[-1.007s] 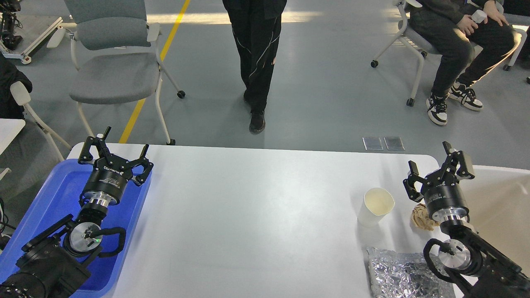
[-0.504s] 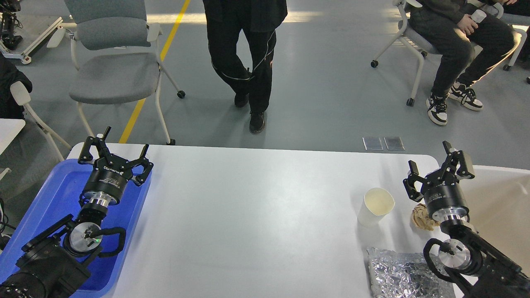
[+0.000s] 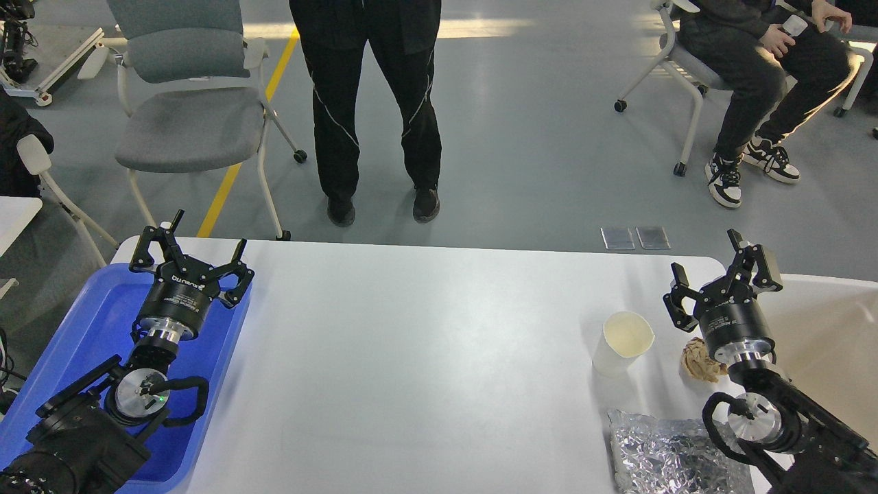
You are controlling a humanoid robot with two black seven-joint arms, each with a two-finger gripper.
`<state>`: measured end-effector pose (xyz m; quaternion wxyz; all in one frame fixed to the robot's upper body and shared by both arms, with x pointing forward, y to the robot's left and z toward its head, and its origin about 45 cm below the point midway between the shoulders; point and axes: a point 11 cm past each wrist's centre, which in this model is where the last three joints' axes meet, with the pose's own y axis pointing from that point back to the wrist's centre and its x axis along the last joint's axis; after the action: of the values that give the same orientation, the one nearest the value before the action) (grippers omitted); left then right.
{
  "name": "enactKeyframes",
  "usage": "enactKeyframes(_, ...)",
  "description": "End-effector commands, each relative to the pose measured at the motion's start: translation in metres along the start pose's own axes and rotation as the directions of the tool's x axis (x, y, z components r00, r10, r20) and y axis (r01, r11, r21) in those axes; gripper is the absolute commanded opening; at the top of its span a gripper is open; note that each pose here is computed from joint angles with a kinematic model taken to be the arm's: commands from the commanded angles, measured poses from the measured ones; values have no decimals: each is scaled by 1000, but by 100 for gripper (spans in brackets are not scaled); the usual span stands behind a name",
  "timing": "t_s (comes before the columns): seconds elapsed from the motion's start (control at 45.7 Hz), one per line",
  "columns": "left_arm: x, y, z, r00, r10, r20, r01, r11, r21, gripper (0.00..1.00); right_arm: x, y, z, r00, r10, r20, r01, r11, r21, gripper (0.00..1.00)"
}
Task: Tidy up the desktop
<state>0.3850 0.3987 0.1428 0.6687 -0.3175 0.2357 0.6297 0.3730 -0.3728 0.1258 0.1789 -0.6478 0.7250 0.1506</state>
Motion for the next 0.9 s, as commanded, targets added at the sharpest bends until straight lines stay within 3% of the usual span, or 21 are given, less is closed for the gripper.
enactKeyframes(0.0, 0, 0, 0, 1000, 0, 0, 0, 1000, 0, 100, 1, -1, -3, 1000, -11, -12, 10, 1000, -28, 100)
enactKeyframes(0.372, 0, 0, 0, 1000, 0, 0, 0, 1000, 0, 100, 9, -1, -17, 996, -37, -81, 32, 998, -62, 100)
enactKeyframes(0.526, 0, 0, 0, 1000, 0, 0, 0, 1000, 0, 100, 17, 4, -29, 968, -124, -219, 96, 986, -133, 100)
enactKeyframes(0.766, 0, 0, 0, 1000, 0, 0, 0, 1000, 0, 100, 15, -5, -91, 890, -243, -387, 193, 967, -165, 100)
enactKeyframes(0.876, 0, 0, 0, 1000, 0, 0, 0, 1000, 0, 100, 13, 0, -96, 825, -326, -462, 222, 938, -266, 100)
